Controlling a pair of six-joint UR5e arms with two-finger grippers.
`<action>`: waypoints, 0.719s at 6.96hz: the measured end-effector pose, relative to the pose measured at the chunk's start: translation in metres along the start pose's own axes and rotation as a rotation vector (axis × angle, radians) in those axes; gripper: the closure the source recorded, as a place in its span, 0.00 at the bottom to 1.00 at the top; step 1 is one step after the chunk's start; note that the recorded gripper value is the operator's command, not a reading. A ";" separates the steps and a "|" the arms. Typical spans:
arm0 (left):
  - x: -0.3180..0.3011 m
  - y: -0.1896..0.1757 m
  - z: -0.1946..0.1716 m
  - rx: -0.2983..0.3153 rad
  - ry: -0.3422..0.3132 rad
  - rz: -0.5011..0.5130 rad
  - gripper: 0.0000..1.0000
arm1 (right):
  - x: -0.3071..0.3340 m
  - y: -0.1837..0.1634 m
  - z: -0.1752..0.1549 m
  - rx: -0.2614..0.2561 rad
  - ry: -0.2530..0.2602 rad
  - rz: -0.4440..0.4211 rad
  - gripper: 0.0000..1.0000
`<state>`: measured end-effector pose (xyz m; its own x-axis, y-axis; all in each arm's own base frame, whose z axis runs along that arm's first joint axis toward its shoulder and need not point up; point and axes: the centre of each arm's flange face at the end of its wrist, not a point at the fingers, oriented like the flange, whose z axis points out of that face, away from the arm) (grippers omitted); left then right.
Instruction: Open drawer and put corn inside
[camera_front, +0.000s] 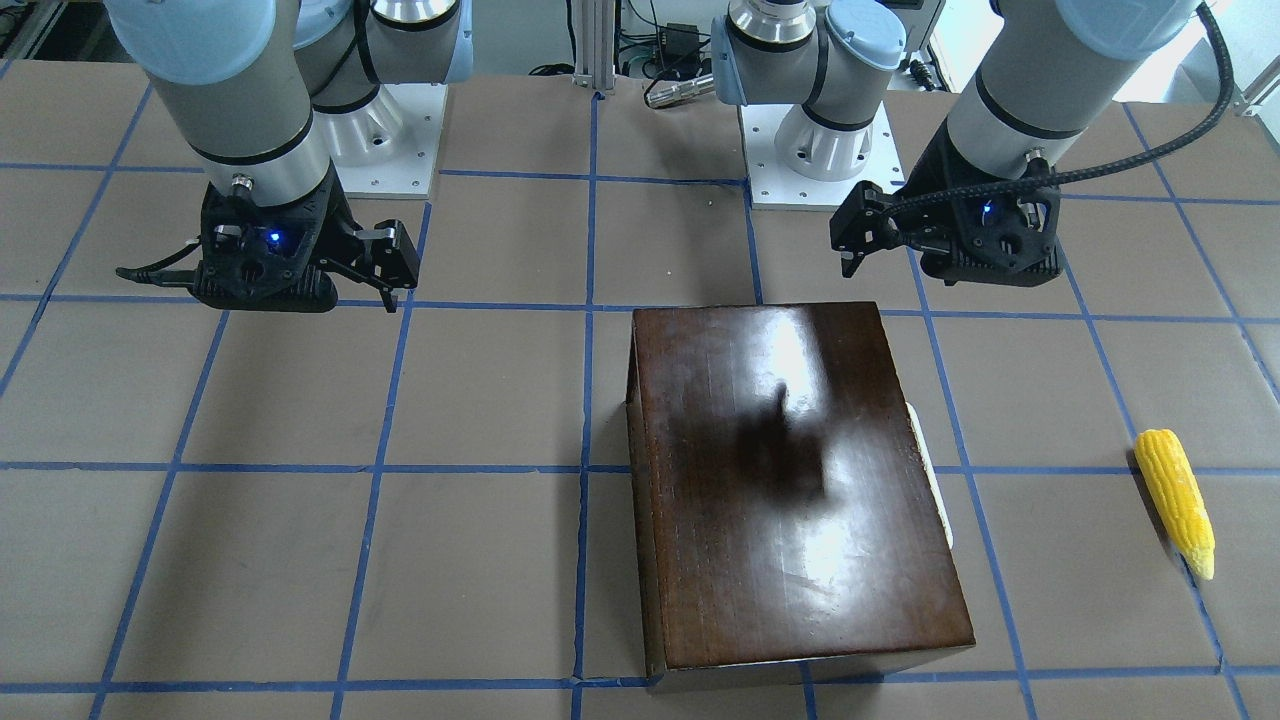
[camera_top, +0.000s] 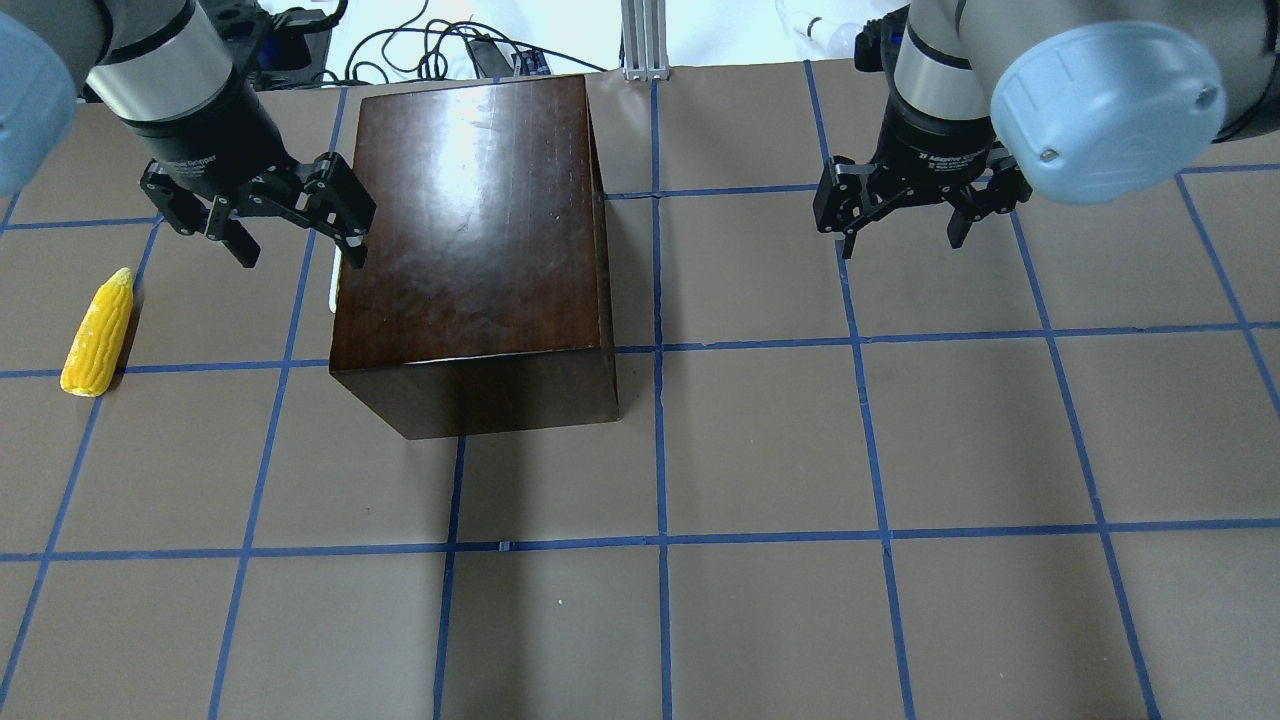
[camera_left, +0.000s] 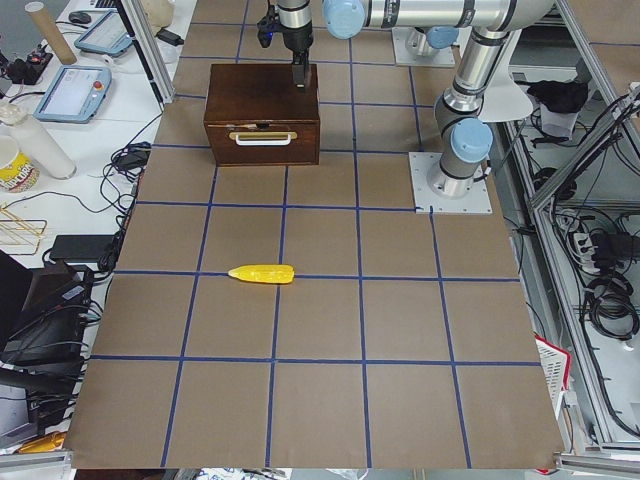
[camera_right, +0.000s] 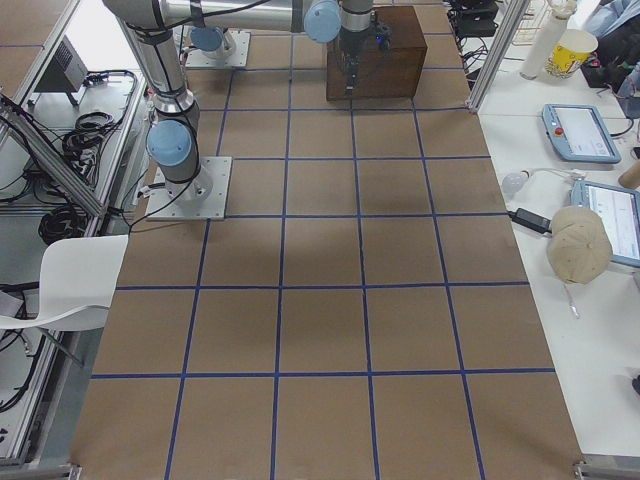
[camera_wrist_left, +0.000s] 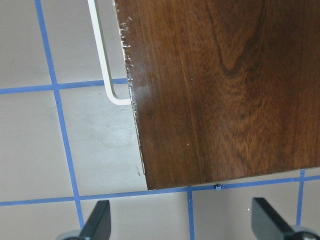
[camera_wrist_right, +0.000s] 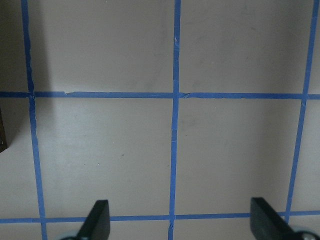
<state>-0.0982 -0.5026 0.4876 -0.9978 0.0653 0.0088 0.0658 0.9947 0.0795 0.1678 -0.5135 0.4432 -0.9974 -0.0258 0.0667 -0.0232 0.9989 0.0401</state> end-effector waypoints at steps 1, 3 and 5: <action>0.000 0.002 -0.004 0.006 -0.002 0.000 0.00 | 0.000 0.000 0.000 0.000 0.000 0.000 0.00; 0.001 0.005 -0.008 0.015 0.000 0.000 0.00 | 0.000 0.000 0.000 0.000 0.000 0.000 0.00; 0.002 0.008 -0.009 0.018 0.001 0.000 0.00 | 0.000 0.000 0.000 0.000 0.000 0.000 0.00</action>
<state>-0.0996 -0.4954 0.4974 -0.9978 0.0651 0.0098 0.0656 0.9960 0.0613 0.1678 -0.5134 0.4432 -0.9974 -0.0259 0.0667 -0.0232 0.9989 0.0406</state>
